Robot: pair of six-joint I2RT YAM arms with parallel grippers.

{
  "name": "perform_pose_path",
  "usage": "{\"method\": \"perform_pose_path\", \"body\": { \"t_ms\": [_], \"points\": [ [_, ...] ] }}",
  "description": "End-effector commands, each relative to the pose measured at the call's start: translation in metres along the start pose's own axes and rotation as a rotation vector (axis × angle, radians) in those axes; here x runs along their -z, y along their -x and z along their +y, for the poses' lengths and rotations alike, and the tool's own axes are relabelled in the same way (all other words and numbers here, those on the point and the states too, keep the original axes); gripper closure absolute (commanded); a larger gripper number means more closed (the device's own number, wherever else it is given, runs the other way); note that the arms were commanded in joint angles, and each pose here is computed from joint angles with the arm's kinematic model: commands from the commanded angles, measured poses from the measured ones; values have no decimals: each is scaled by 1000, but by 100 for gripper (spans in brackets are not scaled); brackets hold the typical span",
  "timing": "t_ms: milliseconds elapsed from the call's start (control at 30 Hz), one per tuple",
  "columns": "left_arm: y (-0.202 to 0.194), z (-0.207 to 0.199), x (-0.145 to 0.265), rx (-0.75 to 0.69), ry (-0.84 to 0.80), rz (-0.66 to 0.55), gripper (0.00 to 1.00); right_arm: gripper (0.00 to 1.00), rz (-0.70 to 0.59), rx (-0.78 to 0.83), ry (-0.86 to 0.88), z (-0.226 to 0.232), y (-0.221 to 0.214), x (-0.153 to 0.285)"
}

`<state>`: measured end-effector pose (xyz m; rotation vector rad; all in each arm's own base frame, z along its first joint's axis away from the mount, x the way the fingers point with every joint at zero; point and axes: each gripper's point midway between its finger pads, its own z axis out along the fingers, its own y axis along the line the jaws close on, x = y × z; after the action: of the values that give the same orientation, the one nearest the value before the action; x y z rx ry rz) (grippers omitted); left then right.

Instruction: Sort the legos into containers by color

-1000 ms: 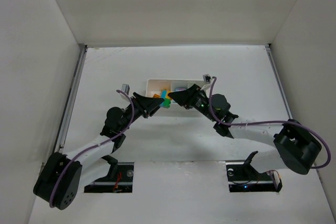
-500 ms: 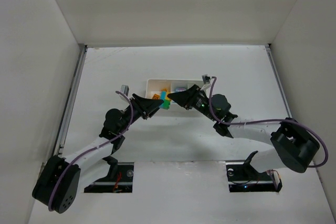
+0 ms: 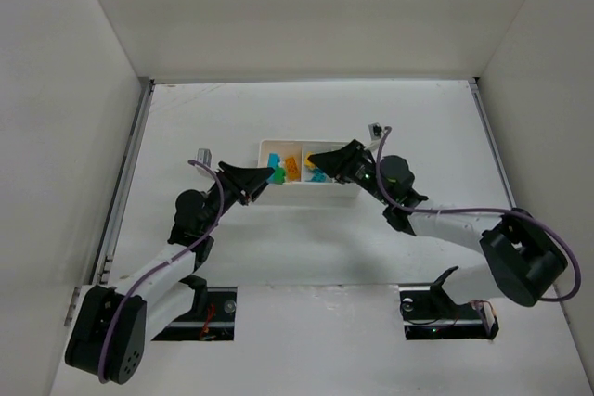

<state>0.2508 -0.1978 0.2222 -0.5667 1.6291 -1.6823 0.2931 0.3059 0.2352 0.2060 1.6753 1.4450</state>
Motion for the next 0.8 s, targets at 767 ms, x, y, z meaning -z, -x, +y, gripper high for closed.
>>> {"method": "perform_pose_path", "body": {
  "t_ms": [767],
  "points": [
    [30,-7,12,-115,-3,-84,90,63,154,396,-390,-56,-31,-103]
  ]
}}
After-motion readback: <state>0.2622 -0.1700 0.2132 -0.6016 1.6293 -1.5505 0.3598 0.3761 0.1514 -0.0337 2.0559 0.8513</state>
